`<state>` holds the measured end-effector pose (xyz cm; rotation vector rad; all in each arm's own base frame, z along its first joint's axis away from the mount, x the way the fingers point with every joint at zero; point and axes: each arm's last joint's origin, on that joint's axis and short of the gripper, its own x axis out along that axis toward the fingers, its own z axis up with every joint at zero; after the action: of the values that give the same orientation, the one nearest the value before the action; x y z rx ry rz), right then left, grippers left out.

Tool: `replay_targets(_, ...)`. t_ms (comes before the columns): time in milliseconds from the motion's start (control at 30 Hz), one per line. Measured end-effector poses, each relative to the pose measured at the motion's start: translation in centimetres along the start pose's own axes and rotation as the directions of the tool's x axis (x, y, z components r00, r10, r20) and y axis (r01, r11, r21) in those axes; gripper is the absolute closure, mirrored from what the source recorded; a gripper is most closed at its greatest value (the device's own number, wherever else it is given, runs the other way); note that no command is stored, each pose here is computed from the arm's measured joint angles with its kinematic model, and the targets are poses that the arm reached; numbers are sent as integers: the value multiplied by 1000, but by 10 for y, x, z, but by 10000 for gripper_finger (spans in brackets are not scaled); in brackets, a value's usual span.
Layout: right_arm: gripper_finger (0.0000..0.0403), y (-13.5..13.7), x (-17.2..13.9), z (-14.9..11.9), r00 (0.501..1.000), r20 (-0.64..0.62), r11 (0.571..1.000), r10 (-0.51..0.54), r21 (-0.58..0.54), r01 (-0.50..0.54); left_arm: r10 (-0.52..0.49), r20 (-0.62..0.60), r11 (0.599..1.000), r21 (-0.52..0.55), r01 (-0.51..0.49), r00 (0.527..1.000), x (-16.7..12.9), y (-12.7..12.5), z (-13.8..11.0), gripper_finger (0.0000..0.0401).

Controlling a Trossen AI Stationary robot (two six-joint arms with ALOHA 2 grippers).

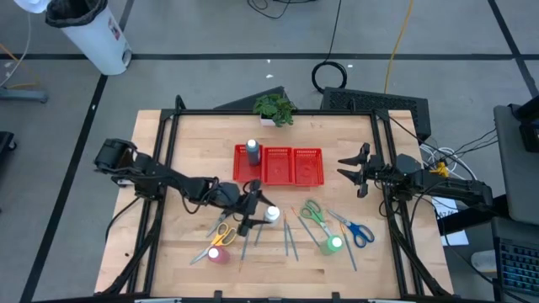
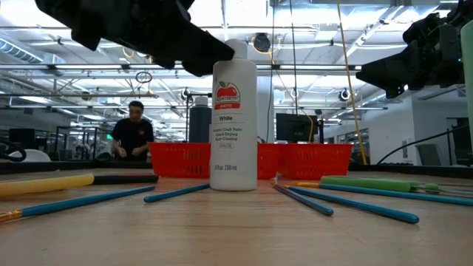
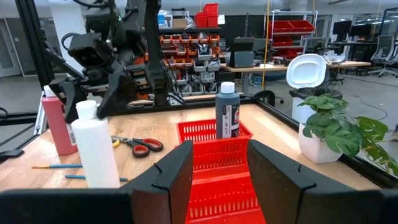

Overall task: Pick & Place Paint Supplies
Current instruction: Put the white paint bottle into the left red bin

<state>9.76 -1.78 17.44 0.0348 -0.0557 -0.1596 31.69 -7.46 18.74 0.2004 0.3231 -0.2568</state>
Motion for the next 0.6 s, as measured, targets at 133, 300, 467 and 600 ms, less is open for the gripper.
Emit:
replay_targets(133, 261, 0, 0, 0, 1000, 0, 1000, 0, 0, 0, 10, 2, 1000, -5, -10, 1000, 4, 3, -4, 132)
replay_targets(300, 261, 0, 0, 0, 1000, -1, 1000, 0, 0, 0, 23, -7, 1000, -17, -23, 1000, 9, 7, -10, 132)
replay_targets(467, 261, 0, 0, 0, 1000, -2, 1000, 0, 0, 0, 30, 2, 999, -29, -30, 1000, 13, 8, -13, 132)
replay_targets(600, 261, 0, 0, 0, 1000, -1, 1000, 0, 0, 0, 15, -24, 999, -34, -16, 1000, 13, 7, -17, 132)
